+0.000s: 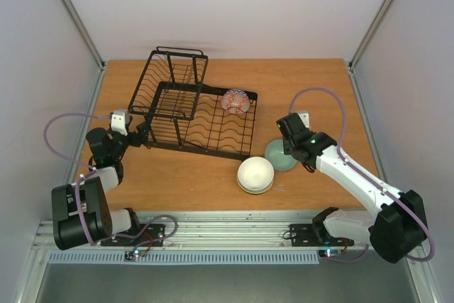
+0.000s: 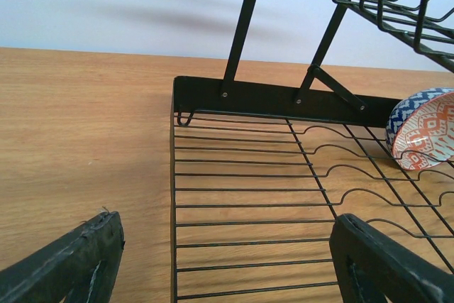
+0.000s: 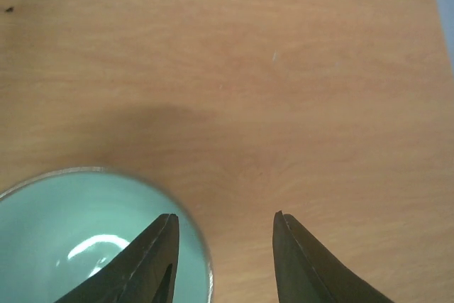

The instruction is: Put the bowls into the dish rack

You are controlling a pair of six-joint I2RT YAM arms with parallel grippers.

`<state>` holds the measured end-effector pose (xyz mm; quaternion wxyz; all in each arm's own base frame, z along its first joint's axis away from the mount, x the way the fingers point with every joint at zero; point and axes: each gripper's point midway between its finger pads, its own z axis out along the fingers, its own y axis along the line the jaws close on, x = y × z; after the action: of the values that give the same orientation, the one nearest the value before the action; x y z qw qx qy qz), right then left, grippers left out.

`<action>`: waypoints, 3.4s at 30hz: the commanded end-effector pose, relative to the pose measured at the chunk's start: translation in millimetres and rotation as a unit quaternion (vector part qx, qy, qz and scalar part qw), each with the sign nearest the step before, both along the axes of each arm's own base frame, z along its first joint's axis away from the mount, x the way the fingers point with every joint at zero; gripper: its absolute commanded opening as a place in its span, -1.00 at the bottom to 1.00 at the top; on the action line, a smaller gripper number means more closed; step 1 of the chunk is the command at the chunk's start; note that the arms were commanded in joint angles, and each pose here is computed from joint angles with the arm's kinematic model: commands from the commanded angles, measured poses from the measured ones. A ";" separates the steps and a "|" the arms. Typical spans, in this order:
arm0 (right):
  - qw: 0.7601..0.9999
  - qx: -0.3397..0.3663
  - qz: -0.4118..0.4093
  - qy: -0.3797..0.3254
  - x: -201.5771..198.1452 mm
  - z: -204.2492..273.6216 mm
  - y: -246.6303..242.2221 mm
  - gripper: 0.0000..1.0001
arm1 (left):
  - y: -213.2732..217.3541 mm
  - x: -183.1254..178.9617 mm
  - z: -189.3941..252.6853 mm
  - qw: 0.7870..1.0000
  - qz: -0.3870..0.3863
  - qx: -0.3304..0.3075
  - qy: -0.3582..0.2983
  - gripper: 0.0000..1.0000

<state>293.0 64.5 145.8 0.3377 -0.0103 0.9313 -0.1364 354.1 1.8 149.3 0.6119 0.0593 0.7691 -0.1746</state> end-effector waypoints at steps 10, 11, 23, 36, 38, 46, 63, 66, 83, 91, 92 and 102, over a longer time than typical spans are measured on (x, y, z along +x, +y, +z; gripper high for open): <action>0.986 0.162 -0.015 0.043 -25.1 -42.4 14.4 -0.41 | -3.2 3.7 14.7 0.999 -0.012 0.018 -0.036 0.62; 0.986 0.160 -0.017 0.042 -24.8 -42.0 13.3 -0.41 | -3.4 3.3 14.6 0.999 -0.012 0.019 -0.037 0.62; 0.986 0.144 -0.061 0.049 -29.3 -44.9 0.3 -0.34 | -5.3 2.2 16.4 0.999 -0.018 0.019 -0.041 0.62; 0.980 0.162 -0.099 0.062 -39.1 -57.3 -2.8 -0.35 | -7.5 -0.4 20.3 0.998 -0.023 0.020 -0.048 0.62; 0.980 0.161 -0.103 0.063 -39.6 -58.8 -3.4 -0.35 | -7.9 -1.1 21.1 0.998 -0.023 0.020 -0.049 0.63; 0.977 0.161 -0.119 0.071 -44.4 -64.7 -6.5 -0.33 | -9.0 -1.9 21.3 0.998 -0.026 0.018 -0.049 0.63; 0.977 0.163 -0.121 0.074 -46.7 -68.3 -6.7 -0.79 | -9.9 -2.2 21.0 0.998 -0.029 0.019 -0.049 0.64; 0.978 0.156 -0.123 0.068 -49.8 -63.6 -11.5 -0.82 | -9.6 -1.6 20.4 0.998 -0.029 0.019 -0.047 0.64; 0.989 0.121 -0.082 -0.018 -47.0 -0.7 -28.3 -0.97 | -9.6 -0.7 19.2 0.998 -0.029 0.017 -0.044 0.65; 0.989 0.108 -0.044 -0.096 -21.9 52.8 -23.7 -0.97 | -10.0 -1.0 19.0 0.998 -0.030 0.015 -0.044 0.66; 0.988 0.105 -0.036 -0.104 -17.4 59.5 -21.4 -0.97 | -10.0 -0.9 19.6 0.998 -0.030 0.015 -0.044 0.66; 0.953 -0.117 0.177 -0.214 33.0 125.3 90.1 -0.97 | -10.9 -2.1 21.1 0.998 -0.032 0.016 -0.048 0.67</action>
<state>297.1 107.7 215.7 0.4476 -0.0927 0.8835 -0.1020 353.1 -0.6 153.4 0.6165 0.0687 0.7643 -0.1764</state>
